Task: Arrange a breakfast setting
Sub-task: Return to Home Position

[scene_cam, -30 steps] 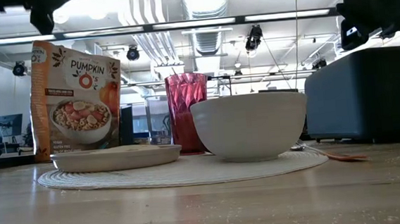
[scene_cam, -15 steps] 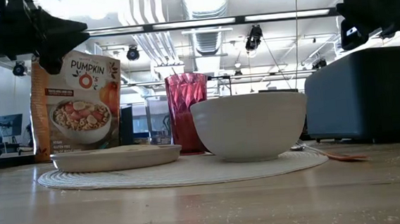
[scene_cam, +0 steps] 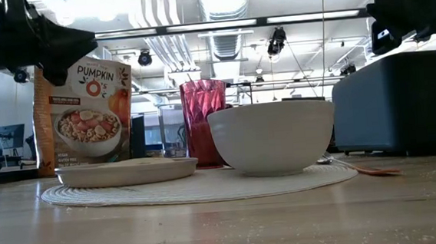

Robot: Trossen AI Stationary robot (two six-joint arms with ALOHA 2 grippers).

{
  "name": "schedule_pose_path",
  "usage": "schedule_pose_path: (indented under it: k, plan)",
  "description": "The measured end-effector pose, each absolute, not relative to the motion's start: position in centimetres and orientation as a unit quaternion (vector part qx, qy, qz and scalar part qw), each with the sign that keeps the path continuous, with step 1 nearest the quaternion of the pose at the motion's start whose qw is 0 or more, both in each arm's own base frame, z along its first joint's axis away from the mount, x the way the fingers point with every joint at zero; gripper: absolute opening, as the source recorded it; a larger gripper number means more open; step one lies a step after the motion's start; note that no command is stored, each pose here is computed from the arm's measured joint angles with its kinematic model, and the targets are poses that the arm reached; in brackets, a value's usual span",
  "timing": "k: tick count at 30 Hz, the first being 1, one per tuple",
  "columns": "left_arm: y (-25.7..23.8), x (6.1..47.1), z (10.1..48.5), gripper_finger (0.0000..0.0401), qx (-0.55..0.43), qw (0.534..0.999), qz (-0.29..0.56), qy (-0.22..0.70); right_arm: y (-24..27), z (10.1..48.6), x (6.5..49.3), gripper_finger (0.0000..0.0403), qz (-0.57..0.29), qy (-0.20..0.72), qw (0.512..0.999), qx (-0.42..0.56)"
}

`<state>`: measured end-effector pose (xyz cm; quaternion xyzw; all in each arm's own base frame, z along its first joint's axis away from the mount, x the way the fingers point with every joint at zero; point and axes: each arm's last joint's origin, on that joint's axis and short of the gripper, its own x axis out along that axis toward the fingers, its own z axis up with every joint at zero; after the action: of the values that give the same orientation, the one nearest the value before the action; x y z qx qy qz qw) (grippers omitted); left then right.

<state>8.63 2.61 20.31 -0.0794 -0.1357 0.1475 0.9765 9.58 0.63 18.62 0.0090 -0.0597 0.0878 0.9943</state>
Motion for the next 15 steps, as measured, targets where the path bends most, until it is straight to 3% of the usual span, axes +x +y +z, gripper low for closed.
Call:
schedule_pose_path:
  k: [9, 15]
  plan:
    - [2.8, 9.2, 18.2, 0.0107, -0.074, 0.981, 0.153, -0.095, 0.6, 18.6, 9.6, 0.0059, 0.088, -0.060, 0.994, 0.009]
    - [2.8, 9.2, 18.1, 0.0107, -0.017, 0.984, 0.158, -0.082, 0.6, 18.6, 9.6, 0.0059, 0.088, -0.060, 0.994, 0.009]
